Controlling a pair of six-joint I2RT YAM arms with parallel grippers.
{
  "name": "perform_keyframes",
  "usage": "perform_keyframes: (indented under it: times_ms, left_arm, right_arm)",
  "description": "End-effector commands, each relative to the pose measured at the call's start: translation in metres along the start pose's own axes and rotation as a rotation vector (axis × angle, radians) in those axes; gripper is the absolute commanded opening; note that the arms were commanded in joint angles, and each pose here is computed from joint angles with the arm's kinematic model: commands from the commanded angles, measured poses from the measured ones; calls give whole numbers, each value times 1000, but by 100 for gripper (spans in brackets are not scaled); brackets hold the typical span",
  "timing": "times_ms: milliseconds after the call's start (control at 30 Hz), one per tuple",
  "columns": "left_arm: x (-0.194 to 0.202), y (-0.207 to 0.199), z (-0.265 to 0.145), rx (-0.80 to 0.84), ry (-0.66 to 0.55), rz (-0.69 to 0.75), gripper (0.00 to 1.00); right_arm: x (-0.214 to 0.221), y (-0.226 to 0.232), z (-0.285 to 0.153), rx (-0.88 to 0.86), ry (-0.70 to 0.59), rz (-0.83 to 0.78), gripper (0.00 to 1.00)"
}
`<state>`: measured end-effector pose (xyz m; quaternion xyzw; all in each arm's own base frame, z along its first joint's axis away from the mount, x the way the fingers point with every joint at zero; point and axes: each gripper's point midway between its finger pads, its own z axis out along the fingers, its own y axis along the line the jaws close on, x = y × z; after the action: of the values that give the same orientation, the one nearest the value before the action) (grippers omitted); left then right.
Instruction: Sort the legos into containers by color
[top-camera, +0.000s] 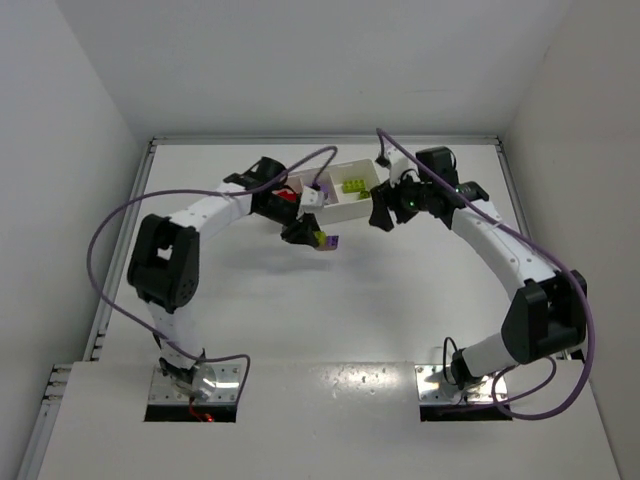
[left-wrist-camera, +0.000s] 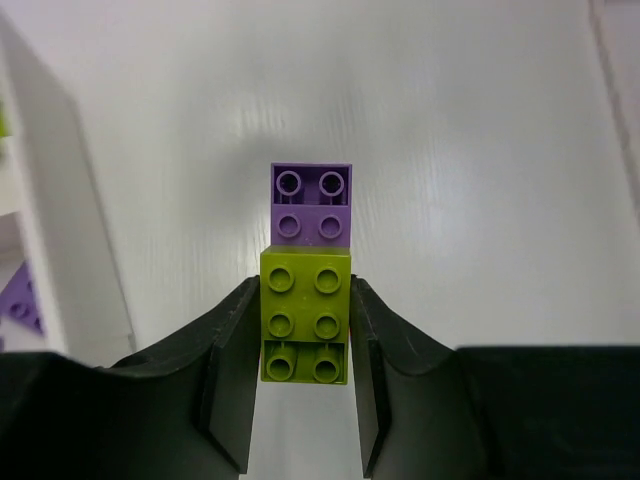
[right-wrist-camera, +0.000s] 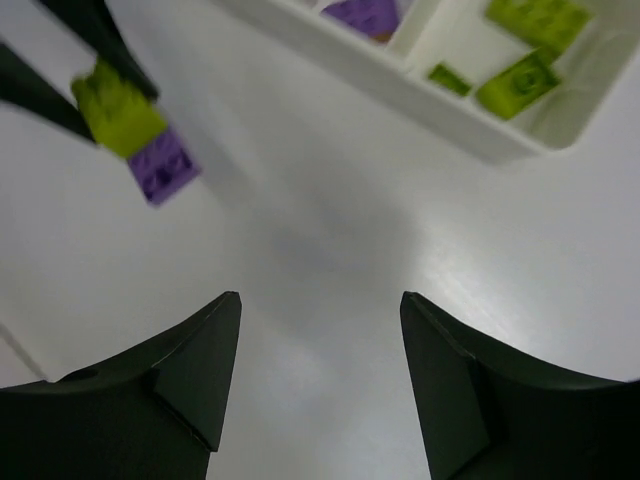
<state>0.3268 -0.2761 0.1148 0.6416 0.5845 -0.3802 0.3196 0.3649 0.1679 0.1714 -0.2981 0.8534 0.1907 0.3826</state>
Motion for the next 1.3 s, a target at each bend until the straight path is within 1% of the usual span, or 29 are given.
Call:
perform_keyframes:
  times_ms: [0, 33, 67, 100, 133, 167, 233, 367, 400, 433, 467, 500, 567, 633, 667, 767, 900, 967, 1000, 1100, 1267]
  left_arm:
    - [-73, -12, -28, -36, -206, -194, 0]
    - [-71, -17, -30, -33, -214, -229, 0]
    - [-82, -17, -36, -53, -238, -209, 0]
    - [-86, -21, -38, -53, -251, -267, 0]
    - [-83, -28, -40, -35, -272, -290, 0]
    - [-92, -29, -44, -46, -292, -294, 0]
    - [-96, -31, -47, -47, -297, -301, 0]
    - [-98, -27, -50, -82, -288, -332, 0]
    - [-100, -30, -47, -71, -287, -340, 0]
    - [-103, -29, -46, -81, -282, -340, 0]
    - [-102, -28, -46, -90, -278, -354, 0]
    - [-102, -28, -46, -90, -278, -354, 0]
    - [-104, -30, -43, -81, -276, -350, 0]
    - [-103, -32, -42, -70, -281, -337, 0]
    - [-109, -35, -42, -68, -288, -314, 0]
    - [-115, -42, -40, -65, -286, -276, 0]
    - [-118, -46, -36, -69, -274, -235, 0]
    - [-111, -48, -35, -70, -250, -242, 0]
    - [-114, -49, -34, -65, -248, -212, 0]
    - [-110, -50, -33, -61, -236, -196, 0]
    - [-114, -55, -29, -47, -231, -148, 0]
  right_arm:
    - [5, 47, -18, -261, -37, -136, 64]
    - [5, 57, -20, -317, -48, -139, 63]
    - [6, 58, -22, -335, -49, -126, 62]
    - [-1, 67, -26, -387, -76, -130, 62]
    - [-4, 72, -30, -408, -91, -134, 62]
    - [-10, 78, -34, -447, -112, -139, 62]
    - [-12, 80, -36, -458, -119, -154, 62]
    - [-27, 90, -43, -483, -149, -248, 62]
    - [-29, 96, -49, -497, -140, -276, 62]
    - [-28, 100, -47, -517, -137, -357, 64]
    - [-27, 103, -48, -516, -124, -397, 64]
    - [-23, 103, -49, -516, -87, -420, 65]
    - [-18, 110, -47, -533, -65, -486, 67]
    - [-19, 112, -47, -532, -63, -505, 71]
    - [-19, 112, -47, -532, -62, -505, 74]
    - [-10, 118, -42, -537, -40, -549, 78]
    - [-3, 119, -32, -519, -15, -675, 79]
    - [-2, 119, -31, -506, -2, -686, 79]
    - [-3, 117, -27, -500, 7, -686, 79]
    - [-3, 115, -22, -505, 17, -680, 79]
    - [-7, 118, -16, -521, 2, -664, 79]
